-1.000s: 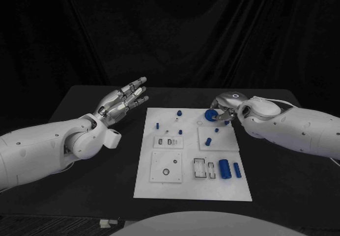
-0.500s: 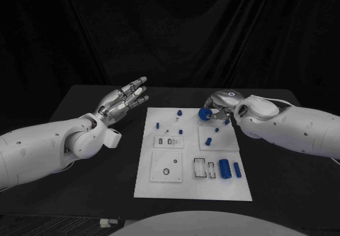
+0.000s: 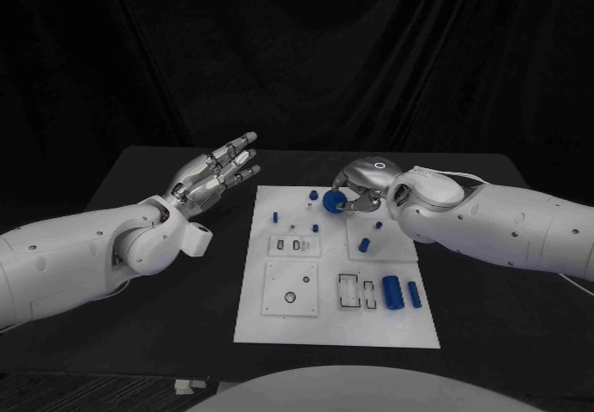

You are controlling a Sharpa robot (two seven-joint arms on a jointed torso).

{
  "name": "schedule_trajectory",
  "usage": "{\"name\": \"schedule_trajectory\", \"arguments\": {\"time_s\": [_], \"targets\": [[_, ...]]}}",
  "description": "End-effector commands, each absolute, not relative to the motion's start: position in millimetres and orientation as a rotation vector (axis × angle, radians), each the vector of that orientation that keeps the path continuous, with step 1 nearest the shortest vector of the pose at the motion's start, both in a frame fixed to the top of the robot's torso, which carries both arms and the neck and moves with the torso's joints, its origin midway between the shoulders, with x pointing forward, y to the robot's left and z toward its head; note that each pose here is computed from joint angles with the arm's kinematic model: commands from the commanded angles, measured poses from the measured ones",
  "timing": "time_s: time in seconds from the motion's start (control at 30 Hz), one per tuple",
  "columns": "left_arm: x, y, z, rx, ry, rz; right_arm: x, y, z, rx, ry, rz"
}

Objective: Assemble the parts on the task board

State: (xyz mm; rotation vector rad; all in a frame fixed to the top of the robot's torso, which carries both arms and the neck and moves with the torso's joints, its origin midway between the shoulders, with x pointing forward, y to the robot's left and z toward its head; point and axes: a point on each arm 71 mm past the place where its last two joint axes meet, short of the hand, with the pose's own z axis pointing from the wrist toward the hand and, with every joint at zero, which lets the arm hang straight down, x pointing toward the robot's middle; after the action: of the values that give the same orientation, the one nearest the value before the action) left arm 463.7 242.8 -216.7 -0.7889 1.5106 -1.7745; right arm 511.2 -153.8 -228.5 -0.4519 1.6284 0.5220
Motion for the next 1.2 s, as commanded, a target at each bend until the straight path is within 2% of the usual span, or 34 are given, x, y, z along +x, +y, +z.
{"name": "schedule_trajectory", "arguments": {"time_s": [0.03, 0.5, 1.2], "targets": [[463.2, 240.4, -216.0, -0.785, 1.506, -1.795, 512, -145, -228, -0.479, 1.63, 0.534], [463.1, 238.8, -216.1, -0.784, 1.509, -1.8, 520, -113, -235, -0.541, 1.687, 0.538], [463.0, 236.8, -215.9, -0.781, 1.508, -1.805, 531, -103, -242, -0.558, 1.732, 0.501]]}}
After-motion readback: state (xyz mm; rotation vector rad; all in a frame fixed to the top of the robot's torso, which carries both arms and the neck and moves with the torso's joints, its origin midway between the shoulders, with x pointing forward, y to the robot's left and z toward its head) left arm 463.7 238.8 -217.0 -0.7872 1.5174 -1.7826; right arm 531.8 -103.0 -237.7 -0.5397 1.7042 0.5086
